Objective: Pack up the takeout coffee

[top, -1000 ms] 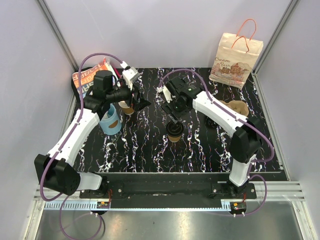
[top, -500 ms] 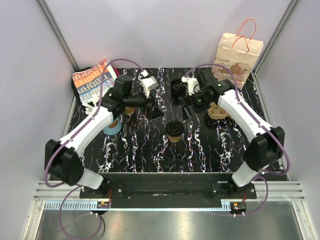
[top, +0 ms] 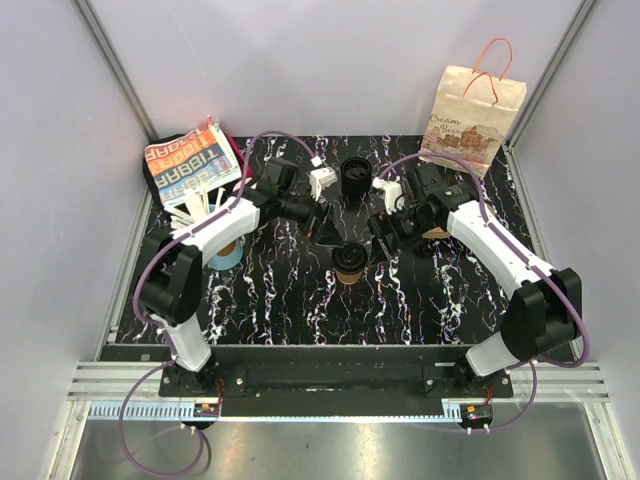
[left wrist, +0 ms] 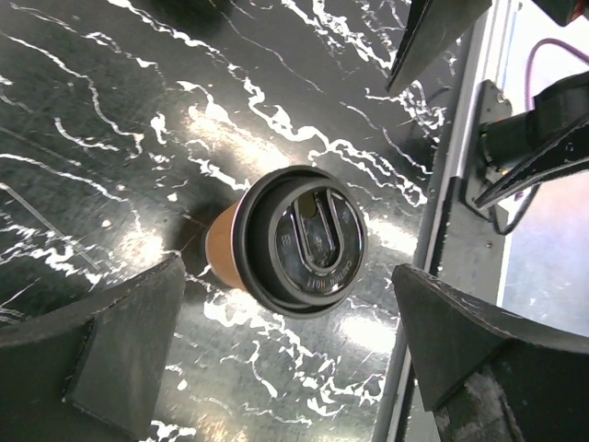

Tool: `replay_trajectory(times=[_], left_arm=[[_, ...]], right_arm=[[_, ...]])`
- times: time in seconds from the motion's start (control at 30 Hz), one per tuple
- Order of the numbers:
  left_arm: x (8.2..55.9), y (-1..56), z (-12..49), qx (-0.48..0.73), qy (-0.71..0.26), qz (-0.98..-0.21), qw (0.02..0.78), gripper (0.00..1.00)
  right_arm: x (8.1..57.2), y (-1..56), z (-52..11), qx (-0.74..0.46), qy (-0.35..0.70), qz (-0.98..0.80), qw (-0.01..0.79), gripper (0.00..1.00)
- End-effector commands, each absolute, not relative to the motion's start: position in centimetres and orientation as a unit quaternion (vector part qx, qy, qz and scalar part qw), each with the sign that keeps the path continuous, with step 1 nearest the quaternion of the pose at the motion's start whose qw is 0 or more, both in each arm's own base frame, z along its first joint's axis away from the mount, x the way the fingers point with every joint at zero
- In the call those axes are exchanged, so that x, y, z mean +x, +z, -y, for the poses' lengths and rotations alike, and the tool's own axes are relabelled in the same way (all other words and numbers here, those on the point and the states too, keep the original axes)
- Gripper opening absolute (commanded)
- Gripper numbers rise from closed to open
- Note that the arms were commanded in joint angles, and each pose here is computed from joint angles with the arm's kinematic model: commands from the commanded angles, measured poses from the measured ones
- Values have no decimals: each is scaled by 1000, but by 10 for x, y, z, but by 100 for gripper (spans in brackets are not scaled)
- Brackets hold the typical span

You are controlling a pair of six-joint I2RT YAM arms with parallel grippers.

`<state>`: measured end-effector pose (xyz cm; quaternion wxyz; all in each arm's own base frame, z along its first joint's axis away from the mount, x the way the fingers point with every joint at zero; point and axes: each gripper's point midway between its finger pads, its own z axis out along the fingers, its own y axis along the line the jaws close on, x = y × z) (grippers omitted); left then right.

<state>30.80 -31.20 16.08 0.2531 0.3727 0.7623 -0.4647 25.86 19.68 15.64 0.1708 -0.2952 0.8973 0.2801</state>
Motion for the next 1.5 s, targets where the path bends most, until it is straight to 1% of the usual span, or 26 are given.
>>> replay_trajectory(times=[0.0,0.37,0.9,1.23,1.27,1.37,1.4,1.47], left_arm=[[314,176,326,380,-496,-739,253,99],[322,143,332,367,-489,-762,213,99],[308,121,339,370,-499,-764,174,98],[309,110,340,361,-502,-770,157,86],[309,109,340,359,-503,-771,156,82],[308,107,340,357,-505,-771,150,77],[308,106,340,357,-506,-771,151,73],[307,104,341,355,-507,-771,147,70]], right_arm=[[262,175,-200,-312,305,-875,210,88],[258,176,-201,-316,318,-869,208,87],[254,184,-201,-319,321,-864,219,84],[244,185,-202,-321,336,-860,212,81],[243,185,-203,-322,338,-859,211,81],[241,181,-206,-323,347,-856,205,80],[241,179,-206,-320,350,-857,201,79],[242,173,-207,-316,354,-859,194,79]])
